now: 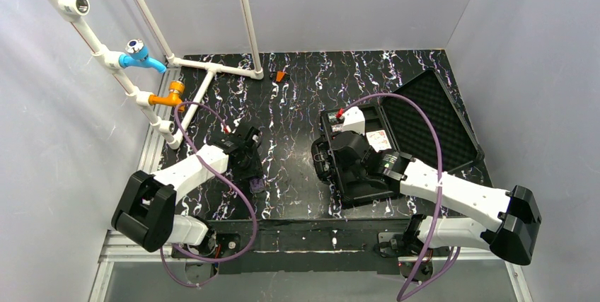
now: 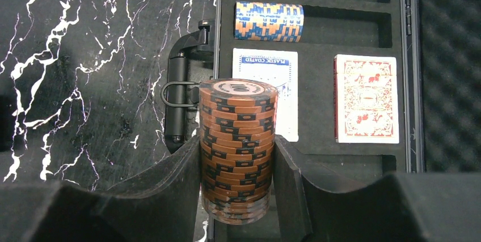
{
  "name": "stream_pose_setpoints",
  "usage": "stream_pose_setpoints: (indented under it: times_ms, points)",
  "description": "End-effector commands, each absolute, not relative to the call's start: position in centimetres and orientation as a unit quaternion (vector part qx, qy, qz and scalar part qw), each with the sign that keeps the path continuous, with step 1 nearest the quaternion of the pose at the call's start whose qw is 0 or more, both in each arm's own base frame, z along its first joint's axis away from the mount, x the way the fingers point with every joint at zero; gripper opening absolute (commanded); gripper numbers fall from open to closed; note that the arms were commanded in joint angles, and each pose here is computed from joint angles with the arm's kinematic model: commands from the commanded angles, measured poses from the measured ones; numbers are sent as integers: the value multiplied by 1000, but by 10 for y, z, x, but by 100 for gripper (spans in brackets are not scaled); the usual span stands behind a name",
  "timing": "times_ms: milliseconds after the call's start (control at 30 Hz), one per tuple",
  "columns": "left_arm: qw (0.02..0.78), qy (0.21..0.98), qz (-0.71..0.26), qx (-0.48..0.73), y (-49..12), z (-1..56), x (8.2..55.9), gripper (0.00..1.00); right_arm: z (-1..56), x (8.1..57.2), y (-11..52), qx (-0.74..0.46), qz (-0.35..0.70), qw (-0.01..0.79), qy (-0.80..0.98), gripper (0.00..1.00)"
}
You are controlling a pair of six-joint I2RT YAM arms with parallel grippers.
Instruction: Pack up texas hold em set
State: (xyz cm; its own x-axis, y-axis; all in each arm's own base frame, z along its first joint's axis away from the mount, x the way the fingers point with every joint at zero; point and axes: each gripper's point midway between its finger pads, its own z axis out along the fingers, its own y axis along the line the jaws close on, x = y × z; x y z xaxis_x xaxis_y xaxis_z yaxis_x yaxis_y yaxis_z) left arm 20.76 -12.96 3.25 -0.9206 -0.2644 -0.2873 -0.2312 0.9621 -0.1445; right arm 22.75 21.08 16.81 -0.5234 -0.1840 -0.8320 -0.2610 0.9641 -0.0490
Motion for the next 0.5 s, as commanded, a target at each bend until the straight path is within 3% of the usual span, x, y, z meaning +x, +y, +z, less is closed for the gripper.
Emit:
stream_pose_setpoints:
  times_ms: [0,167,467]
  points:
    - [138,983,-55,-107,-133,23,203,26,199,241,209,-87,53,518,849,1]
    - [138,985,-65,-80,-140,30,209,1,205,246,203,-79,41,527,845,1]
    - [155,986,-65,-14,-150,77,235,0,208,267,188,-26,17,531,847,1]
